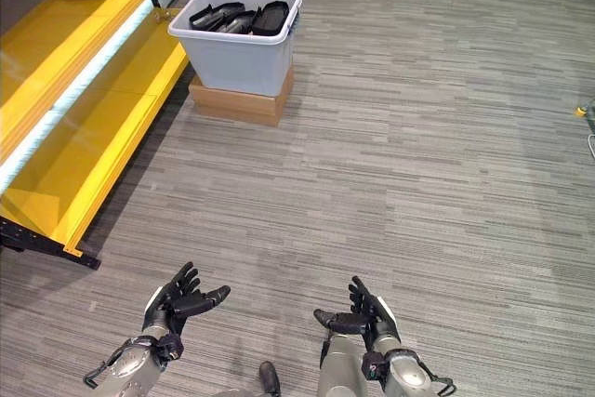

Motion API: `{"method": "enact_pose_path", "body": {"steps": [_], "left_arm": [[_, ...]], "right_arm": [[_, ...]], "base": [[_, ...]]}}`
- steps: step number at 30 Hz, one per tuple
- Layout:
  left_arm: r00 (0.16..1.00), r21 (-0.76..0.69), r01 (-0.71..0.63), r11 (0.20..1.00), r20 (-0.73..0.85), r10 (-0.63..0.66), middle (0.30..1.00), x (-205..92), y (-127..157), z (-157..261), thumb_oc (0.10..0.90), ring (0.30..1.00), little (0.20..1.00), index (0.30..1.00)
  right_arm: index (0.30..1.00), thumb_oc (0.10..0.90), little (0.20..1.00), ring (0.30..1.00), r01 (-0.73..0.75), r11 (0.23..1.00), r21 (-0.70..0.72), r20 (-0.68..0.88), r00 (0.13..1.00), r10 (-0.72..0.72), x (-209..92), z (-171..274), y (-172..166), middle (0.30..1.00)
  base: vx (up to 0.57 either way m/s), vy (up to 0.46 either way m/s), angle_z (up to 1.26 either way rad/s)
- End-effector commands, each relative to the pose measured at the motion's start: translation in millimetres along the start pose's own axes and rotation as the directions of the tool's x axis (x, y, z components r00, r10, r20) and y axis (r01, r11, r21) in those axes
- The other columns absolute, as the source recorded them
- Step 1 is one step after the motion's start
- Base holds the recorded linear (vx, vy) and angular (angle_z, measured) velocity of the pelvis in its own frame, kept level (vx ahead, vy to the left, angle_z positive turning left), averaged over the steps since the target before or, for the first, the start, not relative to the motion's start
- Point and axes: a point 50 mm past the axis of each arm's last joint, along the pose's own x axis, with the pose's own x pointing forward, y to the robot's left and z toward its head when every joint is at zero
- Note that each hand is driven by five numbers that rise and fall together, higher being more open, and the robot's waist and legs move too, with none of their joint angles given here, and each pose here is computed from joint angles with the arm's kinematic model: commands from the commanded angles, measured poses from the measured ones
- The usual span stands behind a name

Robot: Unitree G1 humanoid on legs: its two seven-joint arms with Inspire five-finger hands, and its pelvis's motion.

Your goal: Move parts from the plastic box to the shelf.

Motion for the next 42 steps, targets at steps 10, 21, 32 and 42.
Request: {"method": "enact_pose_path", "body": {"steps": [10, 21, 32, 42], "left_arm": [[0.974, -0.019, 0.106, 0.994, 0.203, -0.100, 1.000, 2, -15, 39, 0.900, 1.000, 1.000, 1.000], [0.981, -0.067, 0.089, 0.994, 0.176, -0.076, 1.000, -4, -11, 31, 0.900, 1.000, 1.000, 1.000], [0.987, -0.051, 0.056, 0.997, 0.156, -0.048, 1.000, -7, -3, 24, 0.900, 1.000, 1.000, 1.000], [0.983, -0.029, 0.051, 0.998, 0.179, -0.045, 1.000, -5, -3, 34, 0.900, 1.000, 1.000, 1.000]], "right_arm": [[1.000, 0.900, 1.000, 1.000, -0.040, 0.999, -0.014, 0.217, 0.975, 0.042, 2, 44, -2, 1.000], [1.000, 0.900, 1.000, 1.000, 0.014, 1.000, -0.008, 0.212, 0.977, -0.012, 0, 43, -13, 1.000], [1.000, 0.900, 1.000, 1.000, 0.026, 0.999, -0.034, 0.166, 0.986, -0.020, -4, 29, -14, 1.000], [1.000, 0.900, 1.000, 1.000, -0.036, 0.999, -0.026, 0.196, 0.980, 0.040, 4, 36, 7, 1.000]], "base": [[0.36, -0.246, 0.36], [0.23, -0.215, -0.13], [0.24, 0.102, -0.13], [0.25, 0.237, -0.18]]}}
